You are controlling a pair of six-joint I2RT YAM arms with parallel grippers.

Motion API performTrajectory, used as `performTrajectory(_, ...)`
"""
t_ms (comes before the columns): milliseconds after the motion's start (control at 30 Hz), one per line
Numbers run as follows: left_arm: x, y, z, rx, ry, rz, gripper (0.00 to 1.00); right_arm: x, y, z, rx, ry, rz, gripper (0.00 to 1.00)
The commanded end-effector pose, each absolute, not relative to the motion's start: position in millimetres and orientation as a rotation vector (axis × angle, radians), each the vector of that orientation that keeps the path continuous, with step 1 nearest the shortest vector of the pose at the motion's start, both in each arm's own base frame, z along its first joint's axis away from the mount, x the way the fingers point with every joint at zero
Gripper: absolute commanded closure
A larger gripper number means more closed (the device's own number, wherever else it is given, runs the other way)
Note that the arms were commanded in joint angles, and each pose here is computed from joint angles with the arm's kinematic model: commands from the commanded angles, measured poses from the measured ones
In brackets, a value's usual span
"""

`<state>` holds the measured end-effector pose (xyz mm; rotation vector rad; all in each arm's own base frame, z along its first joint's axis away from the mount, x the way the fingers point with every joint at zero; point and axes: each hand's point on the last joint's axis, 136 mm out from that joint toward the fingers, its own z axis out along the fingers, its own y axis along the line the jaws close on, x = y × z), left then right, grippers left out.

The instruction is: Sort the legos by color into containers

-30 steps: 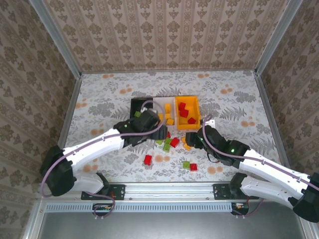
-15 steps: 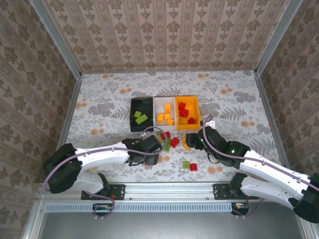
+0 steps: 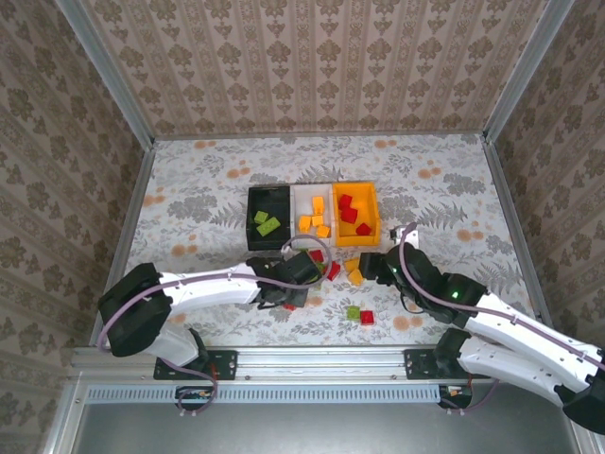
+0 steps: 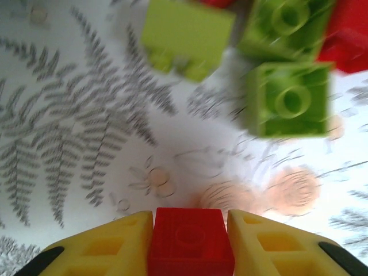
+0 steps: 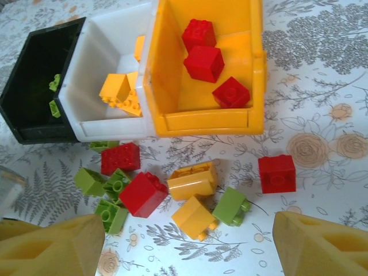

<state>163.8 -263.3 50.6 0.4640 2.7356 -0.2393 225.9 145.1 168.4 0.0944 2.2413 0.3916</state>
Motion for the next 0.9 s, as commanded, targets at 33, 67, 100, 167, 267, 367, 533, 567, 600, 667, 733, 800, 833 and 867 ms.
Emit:
performTrajectory(33, 191, -296, 81, 0.507, 2.653, -0.299, 0.65, 223, 126, 158, 0.156, 2.248, 0.314, 0.21)
performTrajectory(67, 197, -300, 87, 0.518, 2.649, -0.288, 0.65, 222, 125, 158, 0.156, 2.249, 0.316, 0.21)
performTrajectory(100, 202, -303, 93, 0.525, 2.644, -0.281, 0.66, 221, 123, 159, 0.159, 2.25, 0.311, 0.21)
performTrajectory(167, 210, -311, 106, 0.532, 2.615, -0.312, 0.67, 219, 120, 158, 0.154, 2.254, 0.299, 0.21)
performTrajectory(267, 224, -328, 130, 0.54, 2.567, -0.377, 0.68, 217, 113, 157, 0.169, 2.249, 0.284, 0.21)
performTrajectory(367, 241, -342, 146, 0.554, 2.535, -0.389, 0.7, 216, 111, 156, 0.186, 2.24, 0.292, 0.21)
performTrajectory(533, 283, -370, 164, 0.523, 2.5, -0.467, 0.71, 215, 108, 153, 0.195, 2.25, 0.28, 0.21)
performTrajectory(567, 292, -375, 168, 0.522, 2.489, -0.471, 0.71, 214, 107, 152, 0.198, 2.252, 0.28, 0.21)
performTrajectory(600, 302, -381, 173, 0.514, 2.474, -0.479, 0.71, 213, 106, 152, 0.2, 2.254, 0.279, 0.21)
performTrajectory(667, 321, -392, 173, 0.5, 2.468, -0.479, 0.71, 212, 104, 151, 0.206, 2.254, 0.278, 0.21)
performTrajectory(733, 338, -401, 169, 0.491, 2.471, -0.475, 0.72, 211, 102, 151, 0.208, 2.257, 0.273, 0.21)
performTrajectory(800, 354, -410, 163, 0.487, 2.482, -0.462, 0.72, 209, 101, 149, 0.204, 2.265, 0.263, 0.21)
performTrajectory(833, 359, -413, 159, 0.487, 2.488, -0.45, 0.72, 209, 100, 148, 0.202, 2.269, 0.261, 0.21)
performTrajectory(867, 364, -416, 157, 0.486, 2.49, -0.441, 0.72, 208, 100, 147, 0.201, 2.276, 0.258, 0.21)
